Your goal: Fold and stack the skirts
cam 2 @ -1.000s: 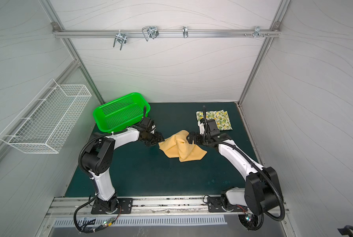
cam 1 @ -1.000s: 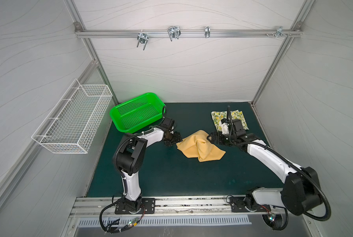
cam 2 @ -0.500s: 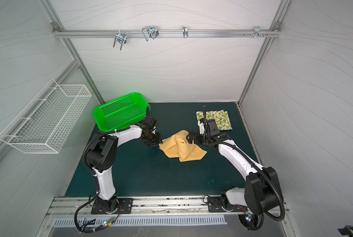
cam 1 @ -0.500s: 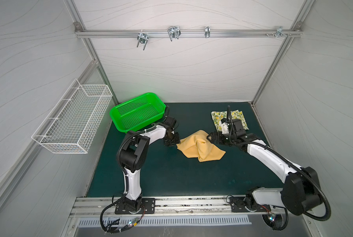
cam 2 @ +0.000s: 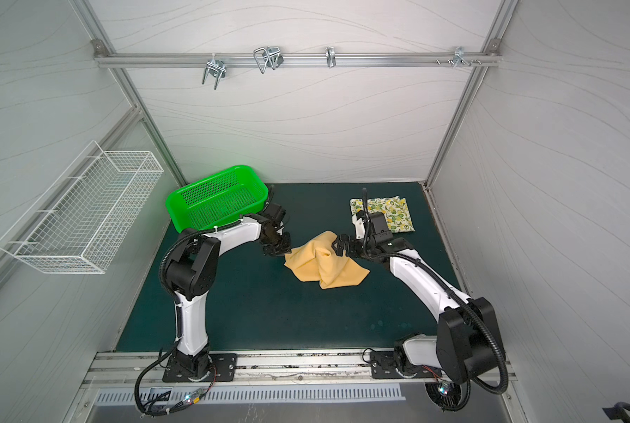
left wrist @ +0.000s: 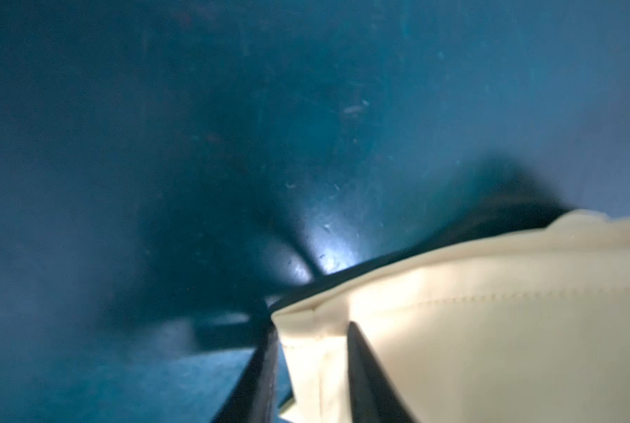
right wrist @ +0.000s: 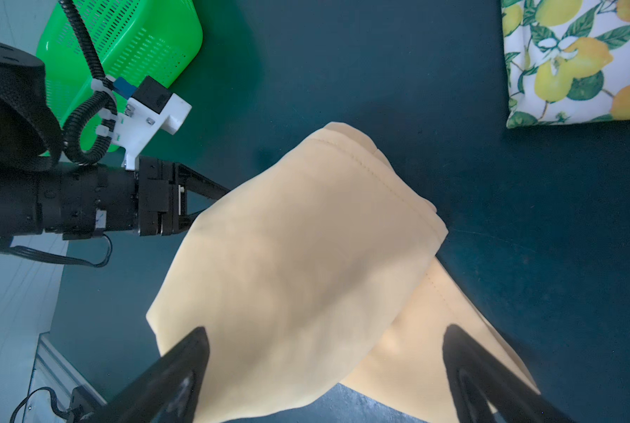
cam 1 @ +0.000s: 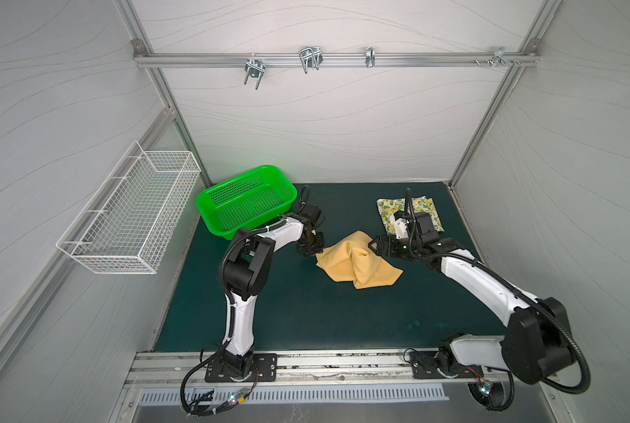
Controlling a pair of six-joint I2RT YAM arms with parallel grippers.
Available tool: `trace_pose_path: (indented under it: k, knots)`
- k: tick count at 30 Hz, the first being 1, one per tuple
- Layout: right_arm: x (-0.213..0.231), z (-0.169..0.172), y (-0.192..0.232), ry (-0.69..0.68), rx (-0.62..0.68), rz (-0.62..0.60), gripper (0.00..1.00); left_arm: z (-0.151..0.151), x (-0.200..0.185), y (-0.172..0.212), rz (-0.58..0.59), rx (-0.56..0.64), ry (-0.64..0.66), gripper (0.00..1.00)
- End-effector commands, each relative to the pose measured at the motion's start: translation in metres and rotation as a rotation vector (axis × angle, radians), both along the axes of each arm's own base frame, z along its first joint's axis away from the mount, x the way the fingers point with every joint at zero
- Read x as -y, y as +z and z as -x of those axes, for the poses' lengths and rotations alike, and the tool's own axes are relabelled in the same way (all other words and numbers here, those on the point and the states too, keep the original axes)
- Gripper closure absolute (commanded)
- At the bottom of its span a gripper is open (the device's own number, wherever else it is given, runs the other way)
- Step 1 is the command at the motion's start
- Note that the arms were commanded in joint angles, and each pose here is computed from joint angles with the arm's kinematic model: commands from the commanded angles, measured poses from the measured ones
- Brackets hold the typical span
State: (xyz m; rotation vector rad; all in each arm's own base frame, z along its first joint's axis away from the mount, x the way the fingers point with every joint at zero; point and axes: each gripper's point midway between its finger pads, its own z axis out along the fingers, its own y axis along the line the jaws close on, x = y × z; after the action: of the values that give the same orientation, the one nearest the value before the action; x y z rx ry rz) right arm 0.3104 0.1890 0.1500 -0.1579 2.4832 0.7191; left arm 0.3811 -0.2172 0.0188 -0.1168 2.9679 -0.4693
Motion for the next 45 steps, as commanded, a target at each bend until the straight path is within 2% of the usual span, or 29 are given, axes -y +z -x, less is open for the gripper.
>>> trace_pose_path:
  k: [1, 3, 7, 13, 23, 29, 32, 37, 45]
  knots:
    - [-0.002, 0.003, 0.009, 0.013, 0.03, -0.009, 0.01, 0.008, -0.006, -0.018, -0.054, -0.047, -0.009, 0.91]
    - [-0.003, 0.003, 0.009, 0.016, 0.029, -0.013, 0.01, 0.007, -0.006, -0.013, -0.058, -0.034, -0.009, 0.99]
    - [-0.004, 0.004, 0.006, 0.022, 0.02, -0.017, 0.01, -0.002, -0.008, 0.002, -0.066, 0.0, -0.012, 1.0]
    - [-0.005, 0.007, 0.004, 0.033, 0.014, -0.023, 0.01, -0.023, -0.01, 0.053, -0.041, 0.106, -0.001, 1.0]
    - [-0.005, 0.008, 0.003, 0.036, 0.015, -0.026, 0.01, -0.049, -0.033, 0.191, -0.016, 0.374, 0.028, 1.0]
    - [-0.006, 0.006, 0.004, 0.032, 0.017, -0.028, 0.01, -0.041, -0.058, 0.28, -0.066, 0.573, 0.046, 1.0]
    - [-0.007, 0.005, 0.003, 0.033, 0.016, -0.034, 0.01, -0.032, -0.068, 0.311, -0.076, 0.645, 0.058, 1.0]
    - [-0.01, 0.003, 0.001, 0.033, 0.007, -0.046, 0.01, -0.018, -0.075, 0.342, -0.064, 0.708, 0.062, 1.0]
    - [-0.023, 0.008, -0.002, 0.069, 0.002, -0.057, 0.01, -0.008, -0.078, 0.359, -0.055, 0.742, 0.065, 1.0]
